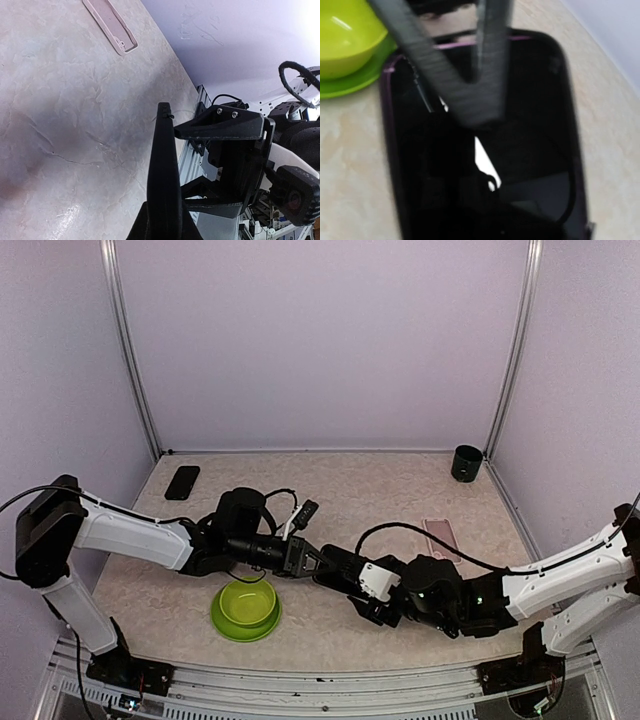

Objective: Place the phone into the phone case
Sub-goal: Adjust the phone with the phone case.

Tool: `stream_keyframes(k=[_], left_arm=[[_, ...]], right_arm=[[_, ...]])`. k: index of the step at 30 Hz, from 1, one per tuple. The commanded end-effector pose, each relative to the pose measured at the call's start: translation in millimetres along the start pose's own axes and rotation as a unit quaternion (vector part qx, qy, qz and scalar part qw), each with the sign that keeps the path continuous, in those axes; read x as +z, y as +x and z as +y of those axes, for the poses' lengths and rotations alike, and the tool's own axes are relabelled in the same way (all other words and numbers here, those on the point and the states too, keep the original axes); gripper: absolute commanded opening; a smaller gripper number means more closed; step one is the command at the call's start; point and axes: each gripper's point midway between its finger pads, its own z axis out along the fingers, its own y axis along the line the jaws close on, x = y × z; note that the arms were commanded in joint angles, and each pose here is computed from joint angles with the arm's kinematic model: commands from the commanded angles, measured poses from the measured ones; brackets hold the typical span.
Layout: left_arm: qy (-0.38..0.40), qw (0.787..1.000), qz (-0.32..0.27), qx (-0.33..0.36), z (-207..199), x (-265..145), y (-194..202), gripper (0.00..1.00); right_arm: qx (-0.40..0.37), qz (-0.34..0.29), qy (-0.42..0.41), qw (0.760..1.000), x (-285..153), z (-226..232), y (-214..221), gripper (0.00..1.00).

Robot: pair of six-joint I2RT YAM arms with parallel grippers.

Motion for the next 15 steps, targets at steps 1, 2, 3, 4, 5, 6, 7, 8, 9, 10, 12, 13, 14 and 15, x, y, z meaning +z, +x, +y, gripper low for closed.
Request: stream_keyframes(k=[1,2,3,4,5,6,7,8,9,10,12,13,14,15], left_arm=[[0.045,0.998,-0.017,0.039,-25.8,-3.0,-13.1,0.00],[0.045,0.998,-0.017,0.038,-25.7,-3.1,-12.9,0.00],[0.045,0.998,-0.016,0.039,-25.7,-3.0,-12.5,0.00],[0.044,0.998,-0.016,0.039,-25.7,-2.9,-12.5,0.00],[0.045,0.998,-0.017,0.040,-26.2,-2.9,-13.2,0.00],[0.044,0.998,-0.017,0.040,-25.8,-3.0,-13.3,0.00],[0.045,0.998,-0.016,0.040,-26.3,-2.9,-13.2,0.00],[0.044,0.998,-0.016,0.040,-26.3,-2.9,-13.6,0.00],[0.045,0.998,-0.017,0.040,-26.8,-2.9,-13.8,0.00],[0.045,0.998,-0.016,0.040,-26.8,-2.8,-13.8,0.00],[0.044,0.998,-0.015,0.041,-26.8,-2.6,-13.7,0.00],[0.043,0.998,-0.015,0.042,-26.6,-2.7,-13.7,0.00],[0.043,0.998,-0.014,0.043,-26.4,-2.8,-13.3,0.00],[0.043,0.998,-0.015,0.045,-27.2,-3.1,-14.0,0.00]], right_arm=[[0.016,0.001,0.033,0.999,-1.7,-12.3,-4.2,0.79],[0.020,-0.001,0.034,0.999,-2.7,-13.1,-5.2,0.83],[0.022,-0.003,0.035,0.999,-3.9,-14.4,-6.4,0.86],[0.024,-0.007,0.036,0.999,-5.2,-15.3,-7.9,0.88],[0.026,-0.010,0.036,0.999,-6.5,-16.2,-9.4,0.89],[0.028,-0.014,0.035,0.999,-8.1,-16.9,-11.5,0.90],[0.028,-0.018,0.033,0.999,-9.6,-17.2,-13.0,0.90],[0.031,-0.022,0.033,0.999,-11.3,-18.1,-14.8,0.91],[0.033,-0.026,0.033,0.999,-12.9,-18.9,-16.6,0.92],[0.034,-0.029,0.032,0.998,-14.1,-19.4,-18.0,0.93],[0.035,-0.032,0.030,0.998,-15.2,-19.4,-18.9,0.94],[0.035,-0.030,0.029,0.999,-14.7,-19.0,-18.3,0.95],[0.034,-0.028,0.025,0.999,-13.7,-17.5,-17.7,0.96],[0.034,-0.024,0.017,0.999,-12.1,-14.9,-16.7,0.96]])
